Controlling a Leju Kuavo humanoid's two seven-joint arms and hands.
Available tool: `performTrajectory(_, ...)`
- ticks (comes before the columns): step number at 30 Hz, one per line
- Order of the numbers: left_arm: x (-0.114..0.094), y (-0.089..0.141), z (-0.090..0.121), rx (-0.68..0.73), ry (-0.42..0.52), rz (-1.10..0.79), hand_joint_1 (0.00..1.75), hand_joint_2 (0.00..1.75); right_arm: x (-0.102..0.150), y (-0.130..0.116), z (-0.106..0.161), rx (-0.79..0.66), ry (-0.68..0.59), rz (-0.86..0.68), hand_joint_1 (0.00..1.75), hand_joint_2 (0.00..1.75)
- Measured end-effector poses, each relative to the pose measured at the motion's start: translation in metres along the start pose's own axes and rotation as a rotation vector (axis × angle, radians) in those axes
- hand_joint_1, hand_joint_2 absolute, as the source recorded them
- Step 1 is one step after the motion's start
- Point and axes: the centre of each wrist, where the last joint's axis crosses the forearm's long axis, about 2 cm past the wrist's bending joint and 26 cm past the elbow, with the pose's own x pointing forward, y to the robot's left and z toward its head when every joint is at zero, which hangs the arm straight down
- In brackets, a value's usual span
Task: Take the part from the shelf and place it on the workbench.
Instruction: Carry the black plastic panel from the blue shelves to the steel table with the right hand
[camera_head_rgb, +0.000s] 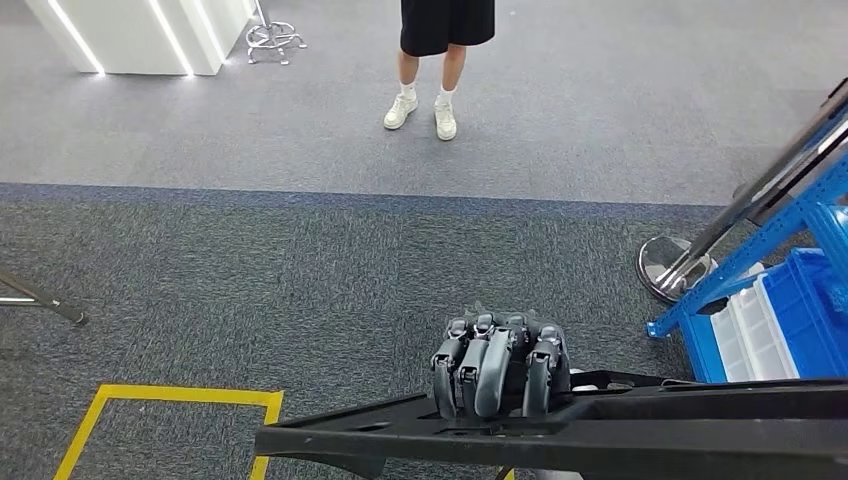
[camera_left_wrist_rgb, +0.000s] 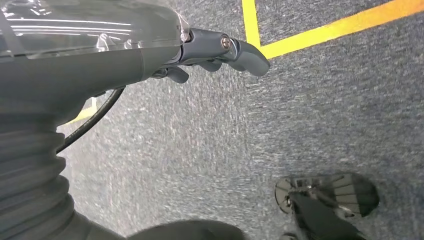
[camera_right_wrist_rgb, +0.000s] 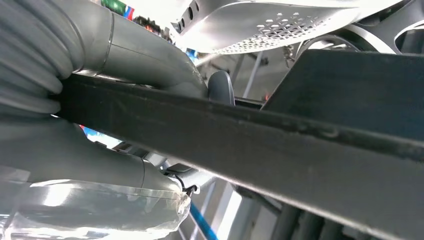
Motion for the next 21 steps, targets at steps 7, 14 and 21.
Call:
performTrajectory(7, 0.0005, 0.0000, 0.0000, 0.004, 0.010, -0.001, 0.00, 1.75, -0.0009, -0.0028, -0.0008, 0.010, 0.005, -0.001, 1.75, 1.75)
performTrajectory(14, -0.0031, -0.0014, 0.0007, 0.034, 0.025, -0.012, 0.00, 1.75, -0.0022, -0.0030, 0.0050, 0.001, 0.027, -0.004, 1.75, 1.75)
performTrajectory(21, -0.0018, -0.0023, 0.0011, 0.056, 0.023, -0.018, 0.00, 1.75, -0.0022, -0.0033, 0.0052, 0.000, 0.028, -0.004, 1.75, 1.75)
